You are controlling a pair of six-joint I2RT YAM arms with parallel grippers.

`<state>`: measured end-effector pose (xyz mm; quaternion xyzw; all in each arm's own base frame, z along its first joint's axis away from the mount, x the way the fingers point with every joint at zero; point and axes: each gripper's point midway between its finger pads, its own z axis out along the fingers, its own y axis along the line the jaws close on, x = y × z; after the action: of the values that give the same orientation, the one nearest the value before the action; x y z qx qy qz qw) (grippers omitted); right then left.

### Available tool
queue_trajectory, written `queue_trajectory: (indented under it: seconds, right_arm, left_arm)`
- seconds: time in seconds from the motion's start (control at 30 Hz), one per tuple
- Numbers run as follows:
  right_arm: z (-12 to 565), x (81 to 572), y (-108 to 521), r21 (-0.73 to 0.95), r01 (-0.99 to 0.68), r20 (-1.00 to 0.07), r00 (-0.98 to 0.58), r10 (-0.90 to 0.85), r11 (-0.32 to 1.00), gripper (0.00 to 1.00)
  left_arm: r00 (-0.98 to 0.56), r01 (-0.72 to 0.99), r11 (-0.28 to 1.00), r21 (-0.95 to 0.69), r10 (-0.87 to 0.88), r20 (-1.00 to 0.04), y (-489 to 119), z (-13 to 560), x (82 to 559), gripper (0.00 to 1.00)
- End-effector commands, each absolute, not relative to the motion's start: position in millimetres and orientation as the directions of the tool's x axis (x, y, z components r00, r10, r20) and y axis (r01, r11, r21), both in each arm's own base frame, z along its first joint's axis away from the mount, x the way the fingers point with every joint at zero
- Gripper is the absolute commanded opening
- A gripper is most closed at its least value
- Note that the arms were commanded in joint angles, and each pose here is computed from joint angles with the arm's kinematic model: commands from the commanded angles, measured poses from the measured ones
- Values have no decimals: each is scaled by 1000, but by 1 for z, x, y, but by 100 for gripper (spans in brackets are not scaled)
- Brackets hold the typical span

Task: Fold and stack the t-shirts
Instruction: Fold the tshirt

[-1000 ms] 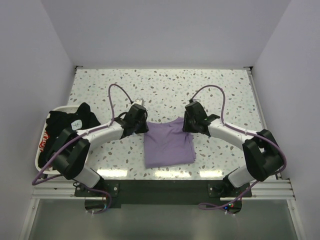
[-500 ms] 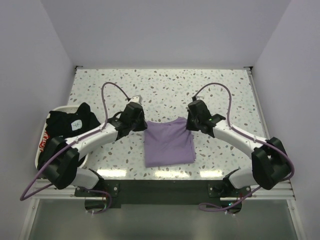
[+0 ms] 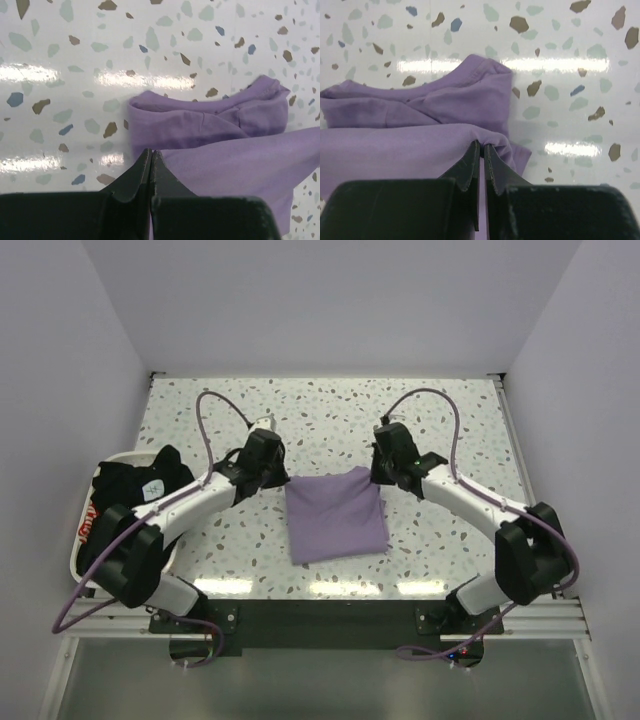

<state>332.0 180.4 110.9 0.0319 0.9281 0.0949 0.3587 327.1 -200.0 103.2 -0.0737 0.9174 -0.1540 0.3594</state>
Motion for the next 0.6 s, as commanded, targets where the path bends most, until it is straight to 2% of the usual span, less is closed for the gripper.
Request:
queue_trajectory:
  seconds: [0.0, 0.17, 0.4, 0.43, 0.47, 0.5, 0.53, 0.57]
  right_arm:
    - [120, 381, 181, 191, -8, -713, -688, 133, 982, 0]
    - [96, 429, 190, 229, -18, -685, -713, 148, 973, 0]
    - [95, 467, 183, 252, 2, -664, -727, 174, 968, 5]
    - [97, 469, 183, 252, 1, -665, -726, 174, 968, 7]
    - [101, 472, 184, 250, -7, -671, -722, 168, 968, 16]
    - [103, 473, 183, 247, -7, -674, -720, 166, 969, 17]
    - [103, 473, 183, 240, -8, -671, -724, 159, 971, 34]
    - [106, 474, 183, 234, -11, -671, -726, 153, 972, 40]
  left_arm:
    - [-672, -103, 938, -331, -311, -672, -184, 105, 373, 0]
    - [-681, -165, 927, -337, -354, -641, -175, 79, 408, 0]
    - [-664, -169, 919, -355, -373, -648, -175, 86, 442, 0]
    - [-657, -159, 918, -364, -373, -656, -178, 93, 449, 0]
    - [-663, -150, 921, -359, -363, -654, -181, 94, 452, 0]
    - [-675, -156, 923, -351, -359, -645, -180, 89, 450, 0]
    - [-670, -150, 924, -351, -356, -651, -181, 94, 455, 1]
    - [-672, -147, 926, -347, -352, -652, -181, 94, 455, 4]
